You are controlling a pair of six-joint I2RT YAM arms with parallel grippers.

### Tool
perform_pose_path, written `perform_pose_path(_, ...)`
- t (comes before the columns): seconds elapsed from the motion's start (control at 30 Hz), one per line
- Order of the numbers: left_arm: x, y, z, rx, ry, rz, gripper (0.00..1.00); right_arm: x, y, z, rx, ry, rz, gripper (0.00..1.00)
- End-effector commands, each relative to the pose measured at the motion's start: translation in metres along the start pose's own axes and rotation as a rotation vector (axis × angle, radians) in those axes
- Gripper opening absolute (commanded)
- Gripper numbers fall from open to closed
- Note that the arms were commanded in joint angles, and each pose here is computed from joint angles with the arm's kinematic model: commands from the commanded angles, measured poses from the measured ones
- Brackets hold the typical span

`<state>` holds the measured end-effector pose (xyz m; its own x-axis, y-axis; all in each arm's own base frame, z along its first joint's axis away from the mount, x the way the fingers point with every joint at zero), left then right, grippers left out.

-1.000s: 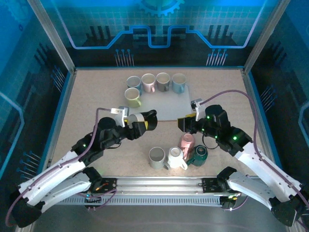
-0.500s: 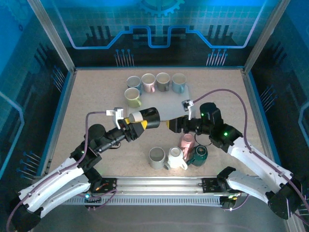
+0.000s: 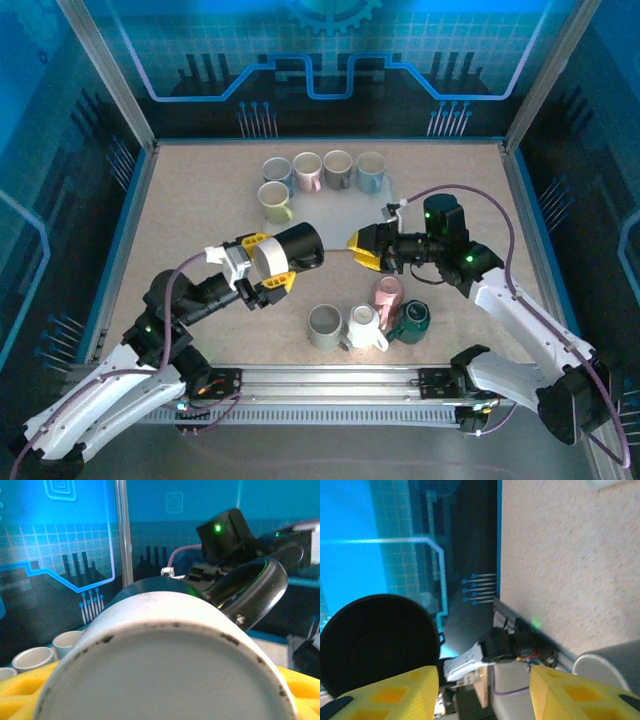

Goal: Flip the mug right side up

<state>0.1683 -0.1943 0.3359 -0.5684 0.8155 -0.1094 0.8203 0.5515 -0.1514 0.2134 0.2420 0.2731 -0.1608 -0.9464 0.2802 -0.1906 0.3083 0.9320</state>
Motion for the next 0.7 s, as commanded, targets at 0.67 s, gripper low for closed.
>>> perform_pose_path(0.67, 0.018, -0.014, -0.05, -0.518, -0.061, -0.005, 0.33, -0.019, 0.102, 0.042, 0.099, 0.143, -0.348, 0.58)
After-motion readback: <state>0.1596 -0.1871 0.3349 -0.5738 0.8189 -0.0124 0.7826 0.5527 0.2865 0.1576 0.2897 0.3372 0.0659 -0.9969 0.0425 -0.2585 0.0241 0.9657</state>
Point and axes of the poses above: each hand's point on the last joint's axis, 136 mm out from that joint toward the fingers, its own x axis back along the fingers, its own y axis along the line the jaws close on, z = x × y, the point moved 1 cm from there along x, back along the fingers, and after that the axes turned 12 degrees about x, right-handed, at the moved point
